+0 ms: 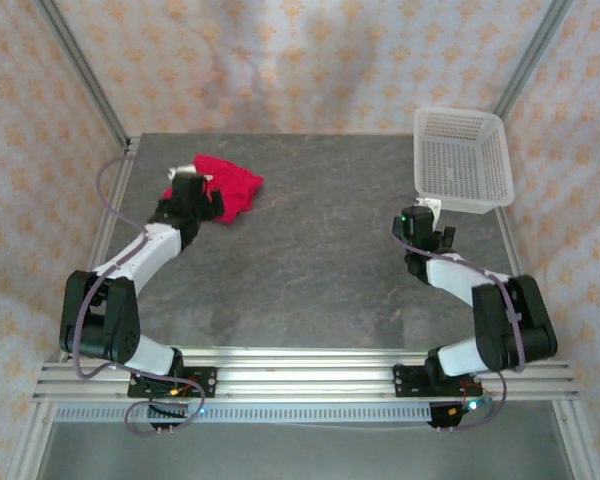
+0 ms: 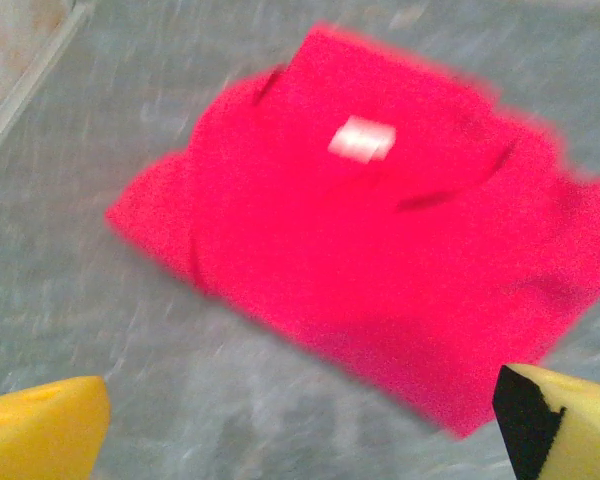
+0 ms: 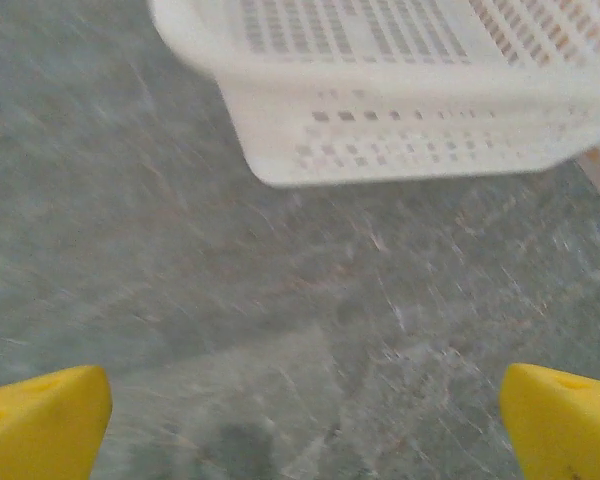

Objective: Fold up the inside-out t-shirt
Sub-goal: Reset both arms

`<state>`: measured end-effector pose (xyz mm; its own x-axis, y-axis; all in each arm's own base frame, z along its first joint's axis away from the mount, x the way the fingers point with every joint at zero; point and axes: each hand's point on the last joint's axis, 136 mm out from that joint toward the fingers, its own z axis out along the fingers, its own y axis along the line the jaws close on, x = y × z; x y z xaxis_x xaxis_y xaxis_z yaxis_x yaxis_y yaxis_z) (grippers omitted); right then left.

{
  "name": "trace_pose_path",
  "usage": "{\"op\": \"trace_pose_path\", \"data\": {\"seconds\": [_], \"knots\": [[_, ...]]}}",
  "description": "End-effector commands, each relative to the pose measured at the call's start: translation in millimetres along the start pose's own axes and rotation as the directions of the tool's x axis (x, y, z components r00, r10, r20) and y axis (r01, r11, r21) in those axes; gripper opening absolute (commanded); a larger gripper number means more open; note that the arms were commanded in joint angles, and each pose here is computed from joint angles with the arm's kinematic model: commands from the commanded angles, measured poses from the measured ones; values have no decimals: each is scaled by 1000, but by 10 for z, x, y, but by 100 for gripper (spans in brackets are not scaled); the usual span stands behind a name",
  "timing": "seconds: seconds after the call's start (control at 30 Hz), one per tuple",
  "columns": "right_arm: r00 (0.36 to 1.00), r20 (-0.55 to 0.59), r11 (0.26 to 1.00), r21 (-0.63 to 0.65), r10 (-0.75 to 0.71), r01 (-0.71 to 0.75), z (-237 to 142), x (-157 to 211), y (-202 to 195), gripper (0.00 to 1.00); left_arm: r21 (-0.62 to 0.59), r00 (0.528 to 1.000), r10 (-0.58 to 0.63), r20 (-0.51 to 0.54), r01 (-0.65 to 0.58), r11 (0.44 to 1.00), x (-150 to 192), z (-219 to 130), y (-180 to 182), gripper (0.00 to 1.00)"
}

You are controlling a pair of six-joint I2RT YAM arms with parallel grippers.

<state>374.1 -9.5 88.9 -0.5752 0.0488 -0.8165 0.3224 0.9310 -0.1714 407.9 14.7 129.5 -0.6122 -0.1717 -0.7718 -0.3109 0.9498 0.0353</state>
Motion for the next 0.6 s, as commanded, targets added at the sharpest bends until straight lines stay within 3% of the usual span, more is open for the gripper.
{"op": "trace_pose_path", "data": {"seconds": [0.0, 0.1, 0.2, 0.37, 0.4, 0.47, 0.57], "knots": [[984, 173, 993, 97, 51, -69, 88, -357, -152, 99, -59, 986, 17, 167, -7, 998, -133, -73, 151, 100], [977, 201, 993, 76, 71, -88, 167, -352, -170, 99, -39, 962, 63, 266, -55, 998, -180, -164, 139, 100], [974, 175, 987, 40, 146, -155, 237, -283, -271, 99, -73, 958, 131, 256, -116, 991, -155, -136, 170, 100], [936, 263, 972, -61, 233, -225, 158, -113, -340, 99, -56, 934, 102, 343, -88, 995, -181, -240, 190, 100], [915, 317, 968, -64, 249, -241, 130, -147, -374, 99, -53, 931, 99, 351, -86, 995, -170, -259, 195, 100], [933, 269, 970, -59, 241, -234, 122, -128, -362, 99, -37, 928, 99, 359, -92, 995, -133, -295, 190, 100], [931, 282, 973, -60, 230, -222, 157, -157, -338, 99, -29, 939, 118, 323, -115, 993, 45, -299, 207, 100]]}}
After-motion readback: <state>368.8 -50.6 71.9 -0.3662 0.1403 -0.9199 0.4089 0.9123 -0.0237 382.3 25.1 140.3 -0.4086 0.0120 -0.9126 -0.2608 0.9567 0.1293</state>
